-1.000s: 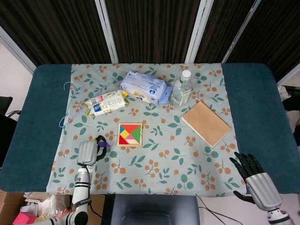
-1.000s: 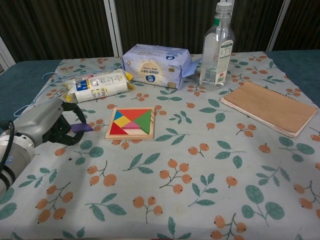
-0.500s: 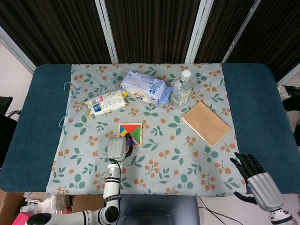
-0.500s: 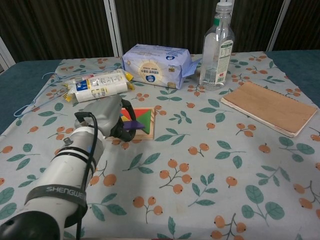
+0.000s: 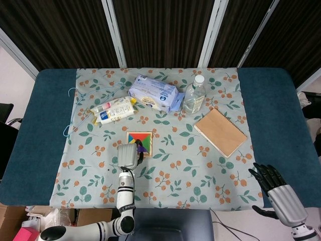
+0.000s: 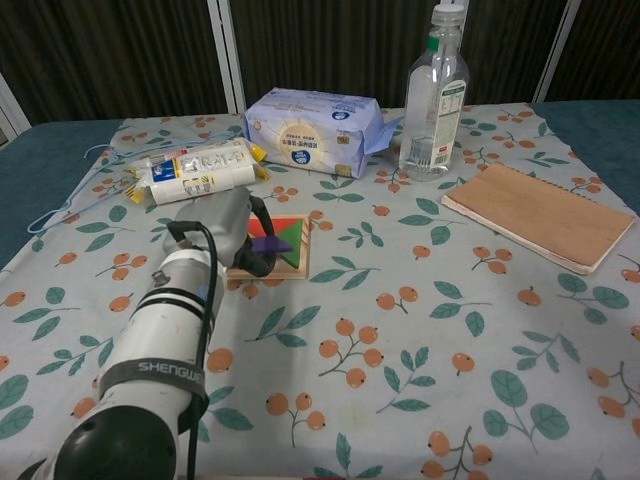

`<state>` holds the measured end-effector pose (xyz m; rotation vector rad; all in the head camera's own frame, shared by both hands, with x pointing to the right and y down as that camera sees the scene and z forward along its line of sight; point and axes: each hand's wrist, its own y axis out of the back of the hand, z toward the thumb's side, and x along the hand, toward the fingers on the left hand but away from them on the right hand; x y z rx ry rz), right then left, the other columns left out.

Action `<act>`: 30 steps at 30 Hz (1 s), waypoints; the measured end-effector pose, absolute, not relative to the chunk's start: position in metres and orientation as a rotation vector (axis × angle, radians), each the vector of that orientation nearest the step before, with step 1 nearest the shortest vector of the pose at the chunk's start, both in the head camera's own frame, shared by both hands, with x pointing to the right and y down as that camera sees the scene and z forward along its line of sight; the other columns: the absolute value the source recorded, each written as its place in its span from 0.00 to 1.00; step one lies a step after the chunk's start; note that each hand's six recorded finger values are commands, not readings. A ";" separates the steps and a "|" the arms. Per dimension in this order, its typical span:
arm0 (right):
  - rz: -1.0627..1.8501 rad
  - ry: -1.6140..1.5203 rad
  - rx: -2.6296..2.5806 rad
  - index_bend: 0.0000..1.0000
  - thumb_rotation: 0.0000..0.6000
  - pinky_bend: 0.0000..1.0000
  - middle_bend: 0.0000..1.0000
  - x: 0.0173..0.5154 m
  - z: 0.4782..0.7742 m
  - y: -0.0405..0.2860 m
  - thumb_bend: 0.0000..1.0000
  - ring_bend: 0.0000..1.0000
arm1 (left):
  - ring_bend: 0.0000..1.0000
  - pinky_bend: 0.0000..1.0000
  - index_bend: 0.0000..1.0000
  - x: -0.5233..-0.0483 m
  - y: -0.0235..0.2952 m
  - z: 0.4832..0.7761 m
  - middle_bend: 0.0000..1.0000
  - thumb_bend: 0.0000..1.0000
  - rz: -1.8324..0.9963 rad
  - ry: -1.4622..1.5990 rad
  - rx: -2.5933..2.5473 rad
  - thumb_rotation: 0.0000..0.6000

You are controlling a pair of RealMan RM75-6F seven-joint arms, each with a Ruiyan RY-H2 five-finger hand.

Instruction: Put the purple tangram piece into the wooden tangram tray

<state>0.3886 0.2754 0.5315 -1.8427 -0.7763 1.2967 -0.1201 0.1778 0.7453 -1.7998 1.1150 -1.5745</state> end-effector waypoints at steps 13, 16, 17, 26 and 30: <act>1.292 -0.778 -1.841 0.00 1.00 0.00 0.00 0.388 0.530 0.276 0.16 0.00 | 1.00 1.00 0.57 -0.121 0.184 0.747 1.00 0.39 -1.566 1.081 -1.793 1.00; 1.292 -0.780 -1.841 0.00 1.00 0.00 0.00 0.389 0.530 0.276 0.16 0.00 | 1.00 1.00 0.55 -0.122 0.183 0.748 1.00 0.39 -1.567 1.083 -1.793 1.00; 1.292 -0.782 -1.840 0.00 1.00 0.00 0.00 0.389 0.530 0.276 0.16 0.00 | 1.00 1.00 0.53 -0.122 0.182 0.748 1.00 0.39 -1.567 1.083 -1.794 1.00; 1.292 -0.789 -1.839 0.00 1.00 0.00 0.00 0.390 0.529 0.275 0.16 0.00 | 1.00 1.00 0.41 -0.120 0.185 0.749 1.00 0.39 -1.563 1.070 -1.811 1.00; 1.292 -0.790 -1.839 0.00 1.00 0.00 0.00 0.390 0.529 0.275 0.16 0.00 | 1.00 1.00 0.41 -0.122 0.185 0.750 1.00 0.39 -1.570 1.073 -1.808 1.00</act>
